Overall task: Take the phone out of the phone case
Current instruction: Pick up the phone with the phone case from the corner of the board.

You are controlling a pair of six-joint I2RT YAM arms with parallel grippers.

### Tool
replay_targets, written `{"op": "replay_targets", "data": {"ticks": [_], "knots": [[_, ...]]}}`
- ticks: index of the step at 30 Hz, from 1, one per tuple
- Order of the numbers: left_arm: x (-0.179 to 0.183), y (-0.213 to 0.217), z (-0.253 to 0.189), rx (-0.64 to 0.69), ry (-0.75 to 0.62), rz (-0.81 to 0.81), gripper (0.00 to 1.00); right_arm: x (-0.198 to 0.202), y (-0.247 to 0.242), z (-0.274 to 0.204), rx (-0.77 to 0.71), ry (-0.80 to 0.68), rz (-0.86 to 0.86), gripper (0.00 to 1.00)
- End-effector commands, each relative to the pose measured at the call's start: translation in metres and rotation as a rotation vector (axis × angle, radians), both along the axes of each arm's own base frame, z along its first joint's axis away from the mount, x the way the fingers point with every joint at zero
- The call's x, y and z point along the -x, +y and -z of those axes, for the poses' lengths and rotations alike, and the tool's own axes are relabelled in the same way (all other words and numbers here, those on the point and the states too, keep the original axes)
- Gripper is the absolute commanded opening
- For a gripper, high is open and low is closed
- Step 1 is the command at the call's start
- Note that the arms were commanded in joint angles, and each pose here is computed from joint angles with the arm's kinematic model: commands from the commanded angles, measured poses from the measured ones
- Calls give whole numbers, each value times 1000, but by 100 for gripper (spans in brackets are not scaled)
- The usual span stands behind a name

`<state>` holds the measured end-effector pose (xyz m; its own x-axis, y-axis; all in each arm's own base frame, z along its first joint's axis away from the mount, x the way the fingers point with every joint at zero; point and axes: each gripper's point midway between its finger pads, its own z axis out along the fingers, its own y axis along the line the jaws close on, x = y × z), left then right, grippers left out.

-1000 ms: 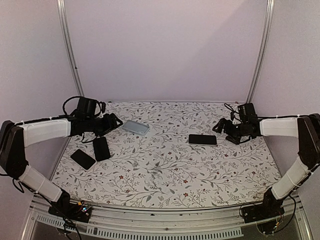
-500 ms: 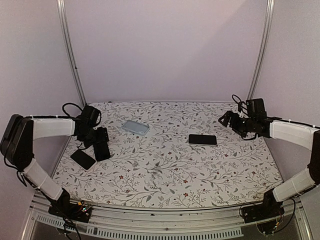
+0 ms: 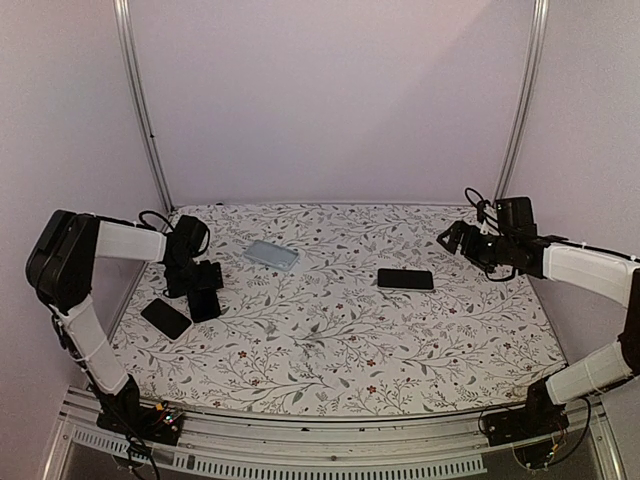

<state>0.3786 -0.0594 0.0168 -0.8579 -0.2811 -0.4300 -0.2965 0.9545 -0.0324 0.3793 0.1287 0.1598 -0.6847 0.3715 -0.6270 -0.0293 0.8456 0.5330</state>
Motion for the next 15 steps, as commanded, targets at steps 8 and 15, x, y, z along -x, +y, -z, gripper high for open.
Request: {"op": "replay_targets", "data": {"ticks": [8,15], "knots": [[-7,6,12,-78,40,2,98,9,14,-12,-50,-55,-84,99],[-3,-3,20,-91,68,32,95,14,20,-19,-96,-105,-110,99]]}}
